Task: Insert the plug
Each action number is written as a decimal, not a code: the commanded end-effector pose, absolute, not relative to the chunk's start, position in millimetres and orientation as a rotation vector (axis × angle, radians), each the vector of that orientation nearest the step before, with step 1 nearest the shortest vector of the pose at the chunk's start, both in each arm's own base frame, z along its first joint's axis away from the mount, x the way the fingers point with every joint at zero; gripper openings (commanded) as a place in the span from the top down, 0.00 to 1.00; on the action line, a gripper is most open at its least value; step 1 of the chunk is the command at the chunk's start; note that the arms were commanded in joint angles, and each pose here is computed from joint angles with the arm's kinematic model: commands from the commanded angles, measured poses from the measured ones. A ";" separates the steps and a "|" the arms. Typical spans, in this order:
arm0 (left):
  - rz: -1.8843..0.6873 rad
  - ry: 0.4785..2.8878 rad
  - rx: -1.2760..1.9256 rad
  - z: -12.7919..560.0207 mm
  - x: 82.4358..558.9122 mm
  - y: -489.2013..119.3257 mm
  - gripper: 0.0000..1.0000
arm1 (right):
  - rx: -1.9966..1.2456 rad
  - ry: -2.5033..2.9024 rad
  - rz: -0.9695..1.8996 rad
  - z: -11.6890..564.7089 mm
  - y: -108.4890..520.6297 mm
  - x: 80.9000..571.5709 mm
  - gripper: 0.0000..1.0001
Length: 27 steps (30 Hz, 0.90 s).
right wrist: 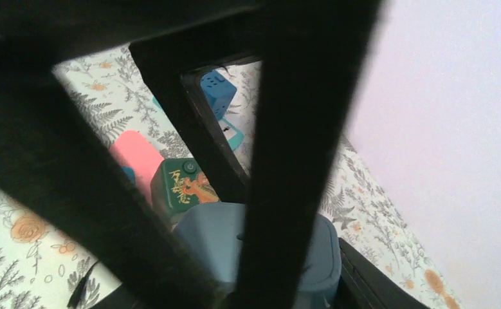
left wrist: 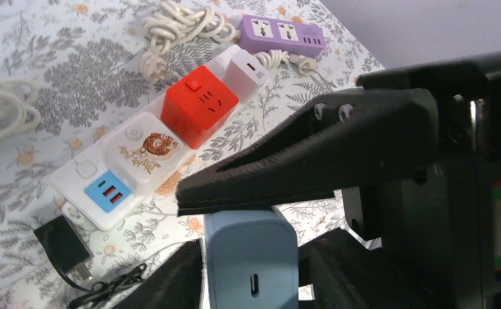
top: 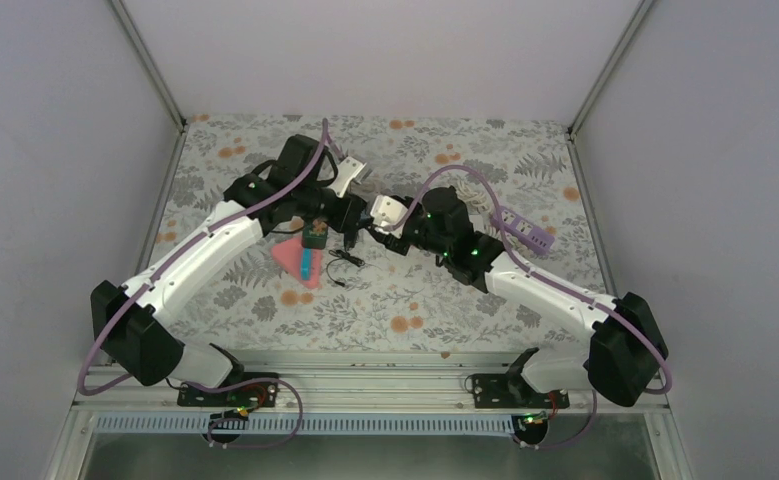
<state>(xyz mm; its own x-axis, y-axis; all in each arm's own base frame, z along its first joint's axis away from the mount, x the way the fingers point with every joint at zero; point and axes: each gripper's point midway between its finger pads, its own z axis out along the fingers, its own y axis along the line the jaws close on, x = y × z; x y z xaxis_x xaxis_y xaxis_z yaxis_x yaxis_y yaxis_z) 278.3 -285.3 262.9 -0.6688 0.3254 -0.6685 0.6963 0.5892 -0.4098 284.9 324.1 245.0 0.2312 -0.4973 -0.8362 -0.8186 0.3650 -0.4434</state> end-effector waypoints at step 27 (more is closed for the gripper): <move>-0.850 1.590 0.524 354.6 293.2 -261.8 0.10 | -0.230 1.798 0.901 326.9 269.2 330.4 0.62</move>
